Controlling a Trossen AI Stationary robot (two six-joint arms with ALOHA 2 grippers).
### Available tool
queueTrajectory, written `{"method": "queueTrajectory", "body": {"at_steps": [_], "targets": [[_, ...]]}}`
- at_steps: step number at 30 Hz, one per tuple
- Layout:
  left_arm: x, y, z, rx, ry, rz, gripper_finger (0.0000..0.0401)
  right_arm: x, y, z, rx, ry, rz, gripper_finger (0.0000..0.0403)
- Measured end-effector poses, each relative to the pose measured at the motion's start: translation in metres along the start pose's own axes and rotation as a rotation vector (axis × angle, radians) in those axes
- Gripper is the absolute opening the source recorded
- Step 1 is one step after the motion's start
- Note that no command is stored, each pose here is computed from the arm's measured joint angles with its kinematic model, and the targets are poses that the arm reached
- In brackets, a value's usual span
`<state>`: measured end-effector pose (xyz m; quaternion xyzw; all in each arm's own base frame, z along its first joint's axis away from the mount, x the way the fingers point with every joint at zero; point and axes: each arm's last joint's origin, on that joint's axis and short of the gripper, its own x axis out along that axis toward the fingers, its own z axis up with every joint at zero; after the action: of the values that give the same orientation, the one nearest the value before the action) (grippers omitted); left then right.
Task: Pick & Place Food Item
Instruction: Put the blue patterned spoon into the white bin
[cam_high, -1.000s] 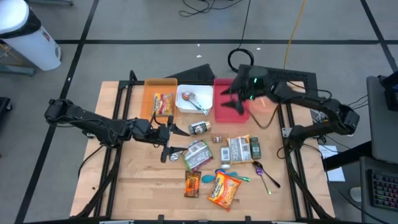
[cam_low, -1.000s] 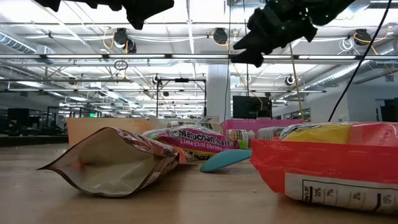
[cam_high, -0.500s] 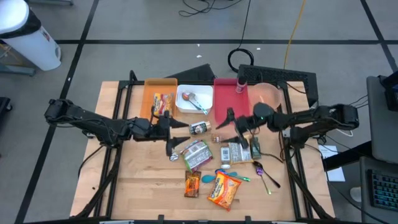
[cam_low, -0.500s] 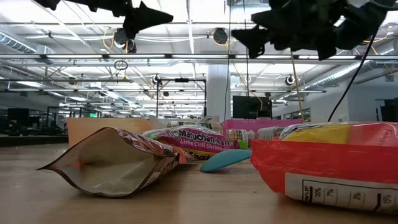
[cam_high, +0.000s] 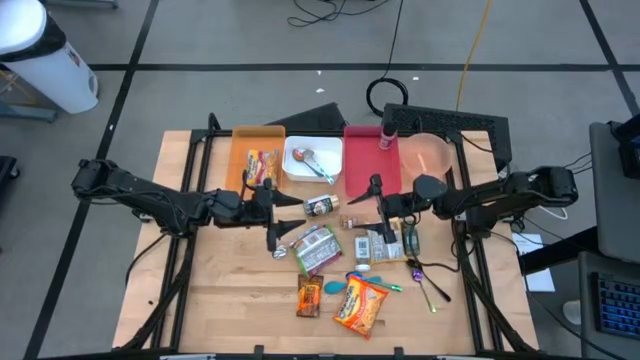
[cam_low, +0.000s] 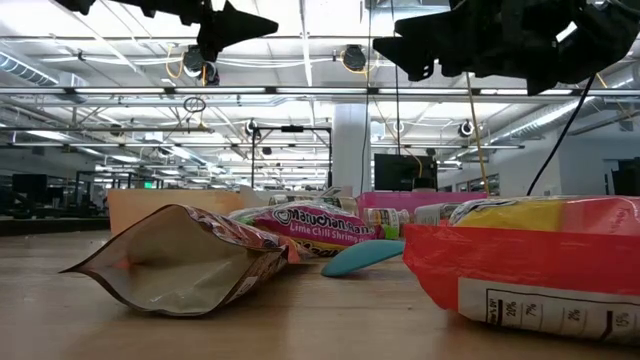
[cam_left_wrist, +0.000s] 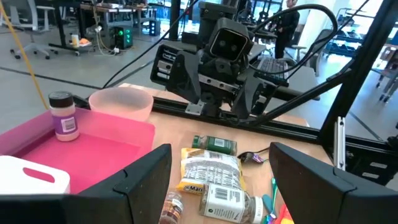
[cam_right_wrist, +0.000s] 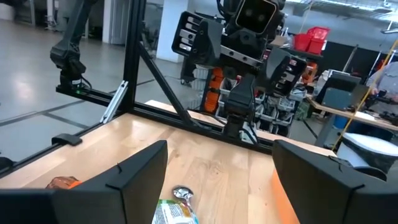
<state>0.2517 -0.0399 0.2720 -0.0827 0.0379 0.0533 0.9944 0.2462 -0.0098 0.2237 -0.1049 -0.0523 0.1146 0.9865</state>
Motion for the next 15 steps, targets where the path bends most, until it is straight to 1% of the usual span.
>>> {"method": "queueTrajectory", "body": {"at_steps": [6, 11, 15], "targets": [[0.0001, 0.0000, -0.0001, 0.000, 0.000, 0.000, 0.0274, 0.0000, 0.0001, -0.0003, 0.008, 0.003, 0.001, 0.0281], [0.0000, 0.0000, 0.0000, 0.000, 0.000, -0.001, 0.0274, 0.0000, 0.0008, -0.0031, 0.148, 0.030, 0.009, 0.0281], [0.0000, -0.0001, 0.0000, 0.000, 0.000, -0.002, 0.0274, 0.0015, 0.0076, -0.0037, 0.145, 0.042, 0.059, 0.0281]]}}
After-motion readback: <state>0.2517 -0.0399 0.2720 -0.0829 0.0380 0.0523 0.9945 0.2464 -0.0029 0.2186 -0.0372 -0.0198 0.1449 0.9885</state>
